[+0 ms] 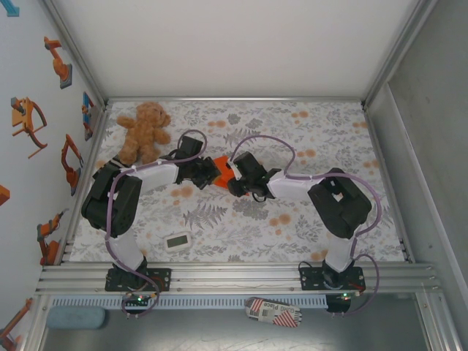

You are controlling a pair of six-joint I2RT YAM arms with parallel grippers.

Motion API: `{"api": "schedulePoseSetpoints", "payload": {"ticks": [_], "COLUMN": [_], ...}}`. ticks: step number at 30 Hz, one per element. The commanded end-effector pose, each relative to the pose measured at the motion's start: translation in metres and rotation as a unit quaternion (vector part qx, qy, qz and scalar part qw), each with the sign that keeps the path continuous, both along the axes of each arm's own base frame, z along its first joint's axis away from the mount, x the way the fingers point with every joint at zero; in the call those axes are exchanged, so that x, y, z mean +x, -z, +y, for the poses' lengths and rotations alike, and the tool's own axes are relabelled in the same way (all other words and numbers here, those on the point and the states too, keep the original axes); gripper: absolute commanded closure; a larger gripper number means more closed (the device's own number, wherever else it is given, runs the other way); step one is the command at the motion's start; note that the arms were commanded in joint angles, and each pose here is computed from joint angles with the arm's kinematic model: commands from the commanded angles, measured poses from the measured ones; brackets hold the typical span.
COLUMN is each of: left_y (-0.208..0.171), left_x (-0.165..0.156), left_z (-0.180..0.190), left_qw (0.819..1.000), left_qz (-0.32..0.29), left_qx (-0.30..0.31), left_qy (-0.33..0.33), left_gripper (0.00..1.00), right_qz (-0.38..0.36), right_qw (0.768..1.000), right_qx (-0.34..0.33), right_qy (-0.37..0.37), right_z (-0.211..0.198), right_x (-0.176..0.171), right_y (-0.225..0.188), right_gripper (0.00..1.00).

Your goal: Fold a paper plane with a square sheet of paper (pick it up from the middle)

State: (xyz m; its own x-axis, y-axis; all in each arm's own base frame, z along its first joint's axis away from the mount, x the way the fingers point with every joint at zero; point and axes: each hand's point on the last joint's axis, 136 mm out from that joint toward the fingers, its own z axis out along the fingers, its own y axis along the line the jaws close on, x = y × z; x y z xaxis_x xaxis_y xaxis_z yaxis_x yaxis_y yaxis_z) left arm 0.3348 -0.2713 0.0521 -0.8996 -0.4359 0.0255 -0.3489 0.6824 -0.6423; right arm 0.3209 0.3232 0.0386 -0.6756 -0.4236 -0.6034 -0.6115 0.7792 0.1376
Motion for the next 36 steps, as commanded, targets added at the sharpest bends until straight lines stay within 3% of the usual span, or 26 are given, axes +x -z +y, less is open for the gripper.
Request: {"api": "schedulePoseSetpoints", "payload": {"ticks": [1, 7, 17, 26, 36], "left_y": [-0.019, -0.016, -0.018, -0.021, -0.020], "left_x": [0.003, 0.004, 0.002, 0.002, 0.004], "left_z": [-0.004, -0.003, -0.001, -0.001, -0.001], "left_qw": [1.000, 1.000, 1.000, 1.000, 1.000], "left_qz": [-0.009, -0.004, -0.004, -0.002, -0.001], "left_qx": [-0.008, -0.001, 0.007, 0.005, 0.009], "left_qy": [-0.002, -0.002, 0.002, 0.002, 0.002], "left_gripper": [0.93, 0.93, 0.93, 0.92, 0.92], "right_qz": [-0.017, -0.029, -0.064, -0.058, -0.062], "right_qw": [1.000, 0.999, 0.997, 0.995, 0.994], "right_qx": [-0.026, -0.027, -0.028, -0.053, -0.054], "right_qy": [-0.002, -0.017, -0.045, -0.060, -0.075], "right_z": [0.000, 0.000, -0.004, -0.004, -0.001], "right_x": [0.004, -0.003, -0.007, -0.008, -0.016], "right_y": [0.002, -0.001, -0.021, -0.004, -0.001], "right_gripper": [0.70, 0.64, 0.63, 0.67, 0.63]}}
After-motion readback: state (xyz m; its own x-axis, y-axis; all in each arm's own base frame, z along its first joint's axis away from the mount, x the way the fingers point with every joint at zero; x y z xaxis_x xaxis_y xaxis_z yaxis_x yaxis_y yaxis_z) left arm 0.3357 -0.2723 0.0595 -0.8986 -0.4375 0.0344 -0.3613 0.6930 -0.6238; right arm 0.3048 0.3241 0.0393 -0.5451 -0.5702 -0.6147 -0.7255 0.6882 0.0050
